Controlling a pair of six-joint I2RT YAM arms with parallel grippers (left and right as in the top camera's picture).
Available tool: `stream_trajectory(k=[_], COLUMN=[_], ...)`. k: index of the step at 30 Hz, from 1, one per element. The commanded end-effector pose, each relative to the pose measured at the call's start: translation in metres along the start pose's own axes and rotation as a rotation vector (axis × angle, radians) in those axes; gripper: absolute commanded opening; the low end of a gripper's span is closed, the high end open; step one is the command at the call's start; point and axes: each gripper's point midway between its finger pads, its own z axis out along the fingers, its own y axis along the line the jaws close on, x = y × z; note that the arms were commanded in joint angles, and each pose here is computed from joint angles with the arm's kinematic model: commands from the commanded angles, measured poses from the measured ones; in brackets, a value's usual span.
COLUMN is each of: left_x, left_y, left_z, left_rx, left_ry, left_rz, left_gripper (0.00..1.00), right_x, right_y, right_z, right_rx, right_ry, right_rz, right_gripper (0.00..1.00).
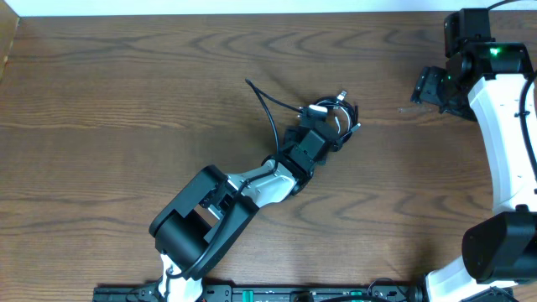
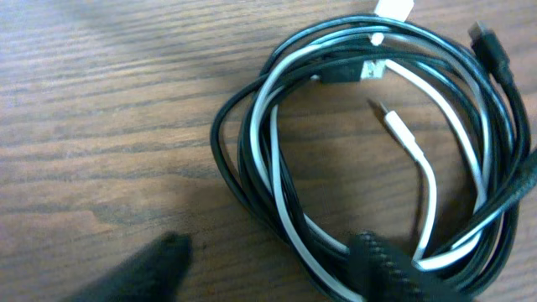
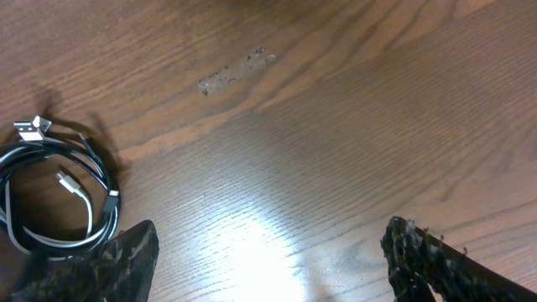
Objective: Untangle cables
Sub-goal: 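Grasp the cable bundle with the left gripper and lift it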
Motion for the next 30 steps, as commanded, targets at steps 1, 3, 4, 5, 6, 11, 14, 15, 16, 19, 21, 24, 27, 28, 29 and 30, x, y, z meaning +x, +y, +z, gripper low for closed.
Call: stream_trajectory(k=[1, 3, 4, 5, 6, 11, 14, 15, 16, 19, 21, 24, 27, 28, 29, 30], left_x=[-0.013, -0.014, -0.014, -0.013, -0.012, 0.004, 0.009, 0.009, 0.009, 0.009, 0.01, 0.007, -0.014, -0.024, -0.036, -0.048], left_y=[0.0, -0.001, -0.001, -0.001, 0.0, 0.001, 0.002, 0.002, 0.002, 0.003, 0.003, 0.004, 0.008, 0.01, 0.012, 0.013], left_z=[0.001, 0.0, 0.001, 0.001, 0.002, 0.013, 0.015, 0.015, 0.015, 0.015, 0.015, 0.014, 0.001, -0.005, -0.013, -0.023], left_rx=[-0.014, -0.013, -0.013, -0.013, -0.014, -0.027, -0.032, -0.032, -0.032, -0.035, -0.037, -0.041, -0.073, -0.085, -0.094, -0.098], left_ry=[-0.039, -0.042, -0.042, -0.042, -0.039, -0.006, 0.007, 0.006, 0.005, 0.003, 0.008, 0.007, -0.028, -0.046, -0.071, -0.096], left_rz=[-0.023, -0.024, -0.024, -0.024, -0.023, -0.016, -0.035, -0.044, -0.044, -0.043, -0.041, -0.039, -0.039, -0.034, -0.026, -0.015], left_gripper=[0.37, 0.37, 0.37, 0.37, 0.37, 0.49, 0.51, 0.51, 0.51, 0.26, 0.19, 0.09, 0.08, 0.09, 0.09, 0.09], right_x=[-0.001, 0.0, 0.0, 0.0, 0.001, 0.003, 0.003, 0.003, 0.003, 0.002, 0.002, 0.0, -0.002, -0.003, -0.003, -0.003], right_y=[0.0, 0.0, -0.001, -0.001, -0.001, -0.002, -0.002, -0.002, -0.002, -0.002, -0.001, -0.001, 0.0, 0.001, 0.001, 0.001], right_z=[0.002, 0.002, 0.002, 0.002, 0.002, 0.002, 0.002, 0.002, 0.002, 0.002, 0.002, 0.002, 0.002, 0.003, 0.004, 0.005], right_rx=[0.001, 0.001, 0.002, 0.003, 0.004, 0.008, 0.008, 0.007, 0.007, 0.006, 0.005, 0.002, -0.002, -0.003, -0.005, -0.005], right_ry=[0.004, 0.006, 0.006, 0.008, 0.01, 0.019, 0.018, 0.018, 0.017, 0.015, 0.014, 0.007, -0.002, -0.006, -0.007, -0.009], right_rz=[-0.004, -0.004, -0.004, -0.005, -0.005, -0.007, -0.007, -0.007, -0.007, -0.006, -0.006, -0.005, -0.003, -0.002, -0.001, -0.001], right_gripper=[0.82, 0.82, 0.82, 0.82, 0.82, 0.82, 0.82, 0.82, 0.82, 0.82, 0.83, 0.83, 0.84, 0.84, 0.85, 0.85])
